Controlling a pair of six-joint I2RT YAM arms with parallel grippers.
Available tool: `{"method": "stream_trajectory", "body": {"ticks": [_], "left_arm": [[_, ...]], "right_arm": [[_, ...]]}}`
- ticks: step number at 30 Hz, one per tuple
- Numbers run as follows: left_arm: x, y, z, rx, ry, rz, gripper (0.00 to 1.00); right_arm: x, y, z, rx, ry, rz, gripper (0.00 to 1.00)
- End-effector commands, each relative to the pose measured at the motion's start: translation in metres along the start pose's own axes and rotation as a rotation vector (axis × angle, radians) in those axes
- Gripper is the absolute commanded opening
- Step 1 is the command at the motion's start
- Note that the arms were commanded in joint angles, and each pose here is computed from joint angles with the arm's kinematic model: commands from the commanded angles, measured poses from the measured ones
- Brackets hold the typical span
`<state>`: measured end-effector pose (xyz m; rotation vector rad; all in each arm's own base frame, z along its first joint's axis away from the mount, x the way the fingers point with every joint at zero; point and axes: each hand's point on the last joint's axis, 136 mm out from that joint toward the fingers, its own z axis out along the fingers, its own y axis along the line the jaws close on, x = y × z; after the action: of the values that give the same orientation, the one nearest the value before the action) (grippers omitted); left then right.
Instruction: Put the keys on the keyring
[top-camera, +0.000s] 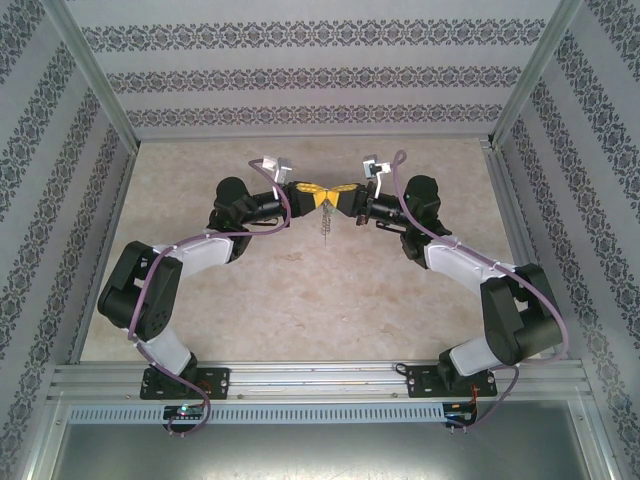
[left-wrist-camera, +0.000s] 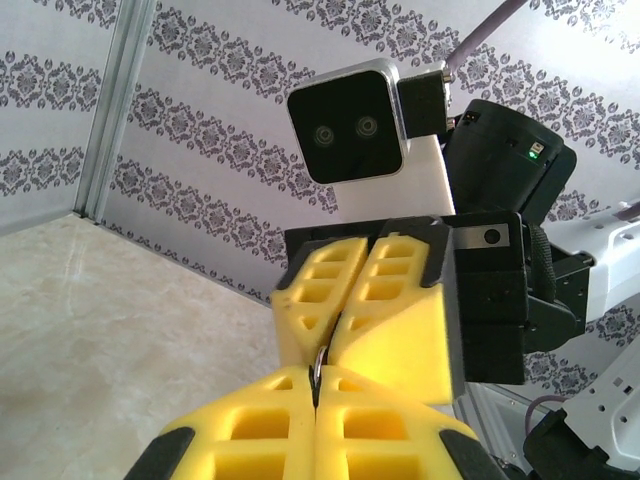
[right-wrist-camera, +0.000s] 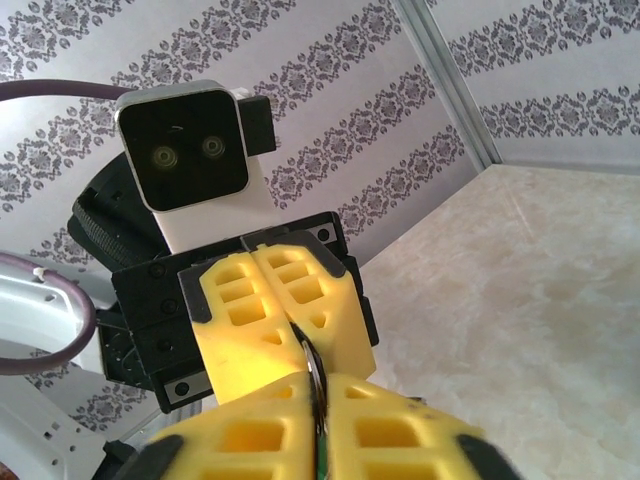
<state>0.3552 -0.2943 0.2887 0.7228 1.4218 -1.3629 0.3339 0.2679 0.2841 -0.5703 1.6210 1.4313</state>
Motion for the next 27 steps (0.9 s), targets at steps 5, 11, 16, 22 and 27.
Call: {"method": "stream_trajectory", "body": {"ticks": [5, 11, 16, 22, 27], "left_arm": [[-0.007, -0.014, 0.005, 0.05, -0.018, 0.054, 0.0], [-0.004, -0.008, 0.001, 0.007, 0.022, 0.077, 0.17], [-0.007, 0.001, -0.011, -0.031, 0.059, 0.094, 0.45], [-0.006, 0.012, -0.018, -0.041, 0.123, 0.089, 0.6], [0.005, 0.017, -0.019, -0.035, 0.212, 0.083, 0.64]], "right_arm": [[-0.017, 0.009, -0.001, -0.037, -0.026, -0.066, 0.0], [-0.017, -0.002, -0.008, 0.021, 0.016, -0.096, 0.0], [-0.008, -0.014, -0.01, 0.109, 0.13, -0.161, 0.0], [0.003, -0.019, -0.011, 0.12, 0.25, -0.211, 0.0], [0.013, -0.012, -0.009, 0.085, 0.346, -0.262, 0.0]]}}
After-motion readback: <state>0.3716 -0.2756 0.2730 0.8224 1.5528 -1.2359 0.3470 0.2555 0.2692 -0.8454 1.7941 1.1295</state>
